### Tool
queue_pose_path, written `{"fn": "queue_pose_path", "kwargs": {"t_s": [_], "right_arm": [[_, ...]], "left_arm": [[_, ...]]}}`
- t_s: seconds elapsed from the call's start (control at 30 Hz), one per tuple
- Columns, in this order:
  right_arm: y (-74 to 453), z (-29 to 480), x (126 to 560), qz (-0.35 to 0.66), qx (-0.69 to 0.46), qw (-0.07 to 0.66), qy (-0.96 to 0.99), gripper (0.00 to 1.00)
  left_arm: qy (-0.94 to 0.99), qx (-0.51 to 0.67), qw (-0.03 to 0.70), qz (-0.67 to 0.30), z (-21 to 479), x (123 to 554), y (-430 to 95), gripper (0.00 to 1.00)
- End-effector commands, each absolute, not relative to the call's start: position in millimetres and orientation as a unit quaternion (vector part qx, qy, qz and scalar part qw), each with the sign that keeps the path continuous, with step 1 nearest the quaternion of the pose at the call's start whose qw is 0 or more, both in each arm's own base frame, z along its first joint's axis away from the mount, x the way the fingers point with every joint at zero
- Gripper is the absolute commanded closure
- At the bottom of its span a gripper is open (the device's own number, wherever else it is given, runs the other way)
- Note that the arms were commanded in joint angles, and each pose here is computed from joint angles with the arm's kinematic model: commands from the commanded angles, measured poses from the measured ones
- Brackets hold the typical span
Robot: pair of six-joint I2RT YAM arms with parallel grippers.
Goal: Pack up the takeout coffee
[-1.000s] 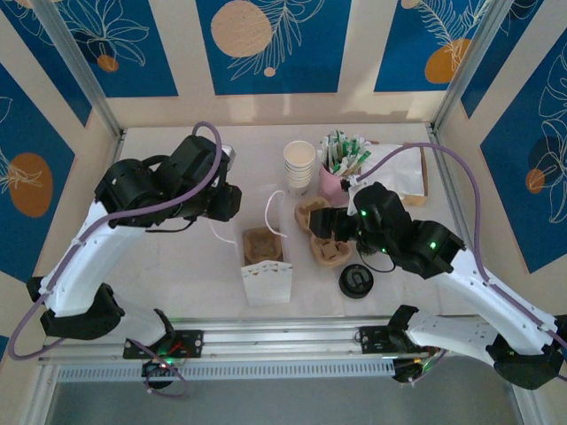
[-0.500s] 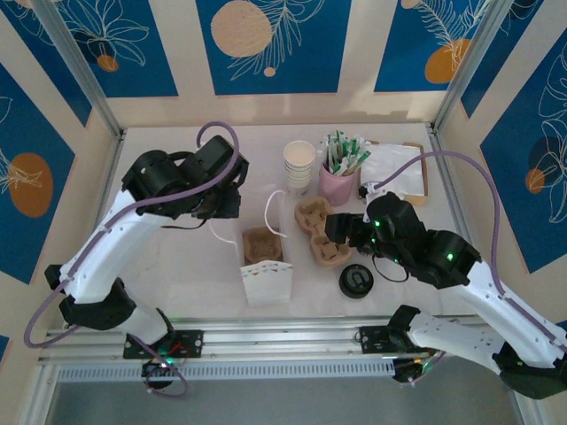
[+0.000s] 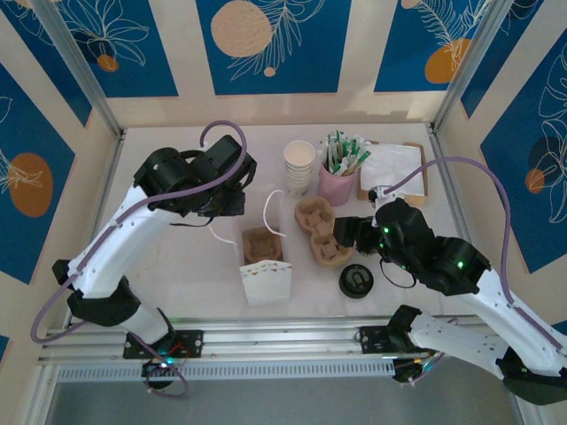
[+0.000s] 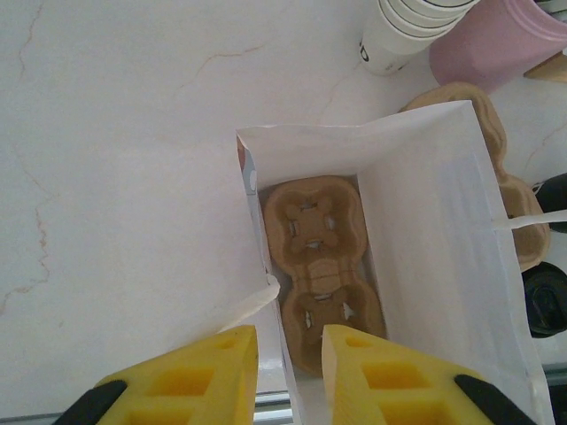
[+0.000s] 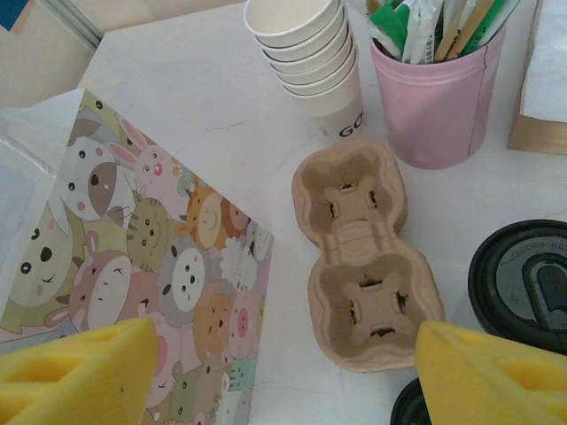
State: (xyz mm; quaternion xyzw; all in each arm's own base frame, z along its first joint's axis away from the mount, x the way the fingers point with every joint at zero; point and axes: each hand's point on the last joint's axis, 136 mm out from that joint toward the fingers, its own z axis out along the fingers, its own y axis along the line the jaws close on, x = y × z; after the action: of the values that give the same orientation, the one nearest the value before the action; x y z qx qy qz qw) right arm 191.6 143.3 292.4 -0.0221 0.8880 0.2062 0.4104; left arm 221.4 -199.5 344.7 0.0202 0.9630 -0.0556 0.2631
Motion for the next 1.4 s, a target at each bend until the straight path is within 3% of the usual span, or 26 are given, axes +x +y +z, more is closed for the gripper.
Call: {"fn": "queue_pose_path", "kwargs": {"t_s": [0.0,1.37], "right_arm": [[135.5,290.4,191.7,0.194,-0.013,0.414,0.889,0.23],[122.9,283.3,182.5,0.176,0.0,0.39,0.904,0.23]], "left_arm": [[0.965,0.018,0.26,-0.035,344.9,216.7,-191.3,0.74],[0.967,0.02,0.254,-0.025,335.9,220.2,-195.4,0.68]]}}
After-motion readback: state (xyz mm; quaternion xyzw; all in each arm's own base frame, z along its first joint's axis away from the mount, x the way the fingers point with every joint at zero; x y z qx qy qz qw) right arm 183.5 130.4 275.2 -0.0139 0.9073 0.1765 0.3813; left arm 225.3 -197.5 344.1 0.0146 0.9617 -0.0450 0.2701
